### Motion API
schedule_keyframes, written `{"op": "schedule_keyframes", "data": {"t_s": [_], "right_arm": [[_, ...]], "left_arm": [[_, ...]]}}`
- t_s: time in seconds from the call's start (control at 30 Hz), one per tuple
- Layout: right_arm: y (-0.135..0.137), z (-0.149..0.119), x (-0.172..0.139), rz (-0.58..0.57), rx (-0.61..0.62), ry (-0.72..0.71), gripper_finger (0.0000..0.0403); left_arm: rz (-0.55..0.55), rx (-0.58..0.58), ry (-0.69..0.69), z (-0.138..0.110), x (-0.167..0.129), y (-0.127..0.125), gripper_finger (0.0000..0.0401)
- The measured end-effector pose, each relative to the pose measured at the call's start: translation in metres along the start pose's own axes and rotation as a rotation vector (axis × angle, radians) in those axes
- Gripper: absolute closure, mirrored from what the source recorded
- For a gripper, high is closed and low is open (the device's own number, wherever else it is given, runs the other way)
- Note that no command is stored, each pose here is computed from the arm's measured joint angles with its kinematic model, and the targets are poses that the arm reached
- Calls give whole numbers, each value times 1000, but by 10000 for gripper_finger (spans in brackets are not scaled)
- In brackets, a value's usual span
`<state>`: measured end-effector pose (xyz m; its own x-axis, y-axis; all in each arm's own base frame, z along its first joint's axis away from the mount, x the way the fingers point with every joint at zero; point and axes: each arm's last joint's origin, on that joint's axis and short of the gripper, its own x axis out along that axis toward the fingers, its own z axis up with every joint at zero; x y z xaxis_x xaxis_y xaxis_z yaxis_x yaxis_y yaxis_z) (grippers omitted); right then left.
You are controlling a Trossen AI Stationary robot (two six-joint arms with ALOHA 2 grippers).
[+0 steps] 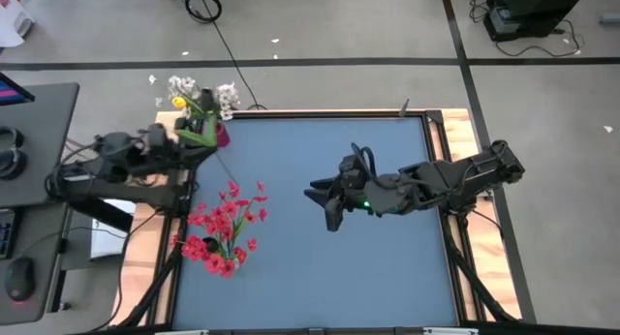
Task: Sort flowers into vase by color
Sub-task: Put the black flower into the transparent vase
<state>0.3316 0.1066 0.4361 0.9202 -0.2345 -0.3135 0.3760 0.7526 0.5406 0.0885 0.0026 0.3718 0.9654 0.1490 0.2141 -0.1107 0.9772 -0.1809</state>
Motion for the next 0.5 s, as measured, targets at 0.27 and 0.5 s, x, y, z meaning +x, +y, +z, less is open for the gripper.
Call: {"op": "schedule_keyframes", "data": {"t_s": [0.27,0.5], "right_arm": [[-4,-13,0,-53,47,36,253],[-12,-28,9,-83,111,79,253]], "left_arm": [[-35,-181,-31,-31,-39,11,393],[-24,-332,50,-63,-41,15,393]]}}
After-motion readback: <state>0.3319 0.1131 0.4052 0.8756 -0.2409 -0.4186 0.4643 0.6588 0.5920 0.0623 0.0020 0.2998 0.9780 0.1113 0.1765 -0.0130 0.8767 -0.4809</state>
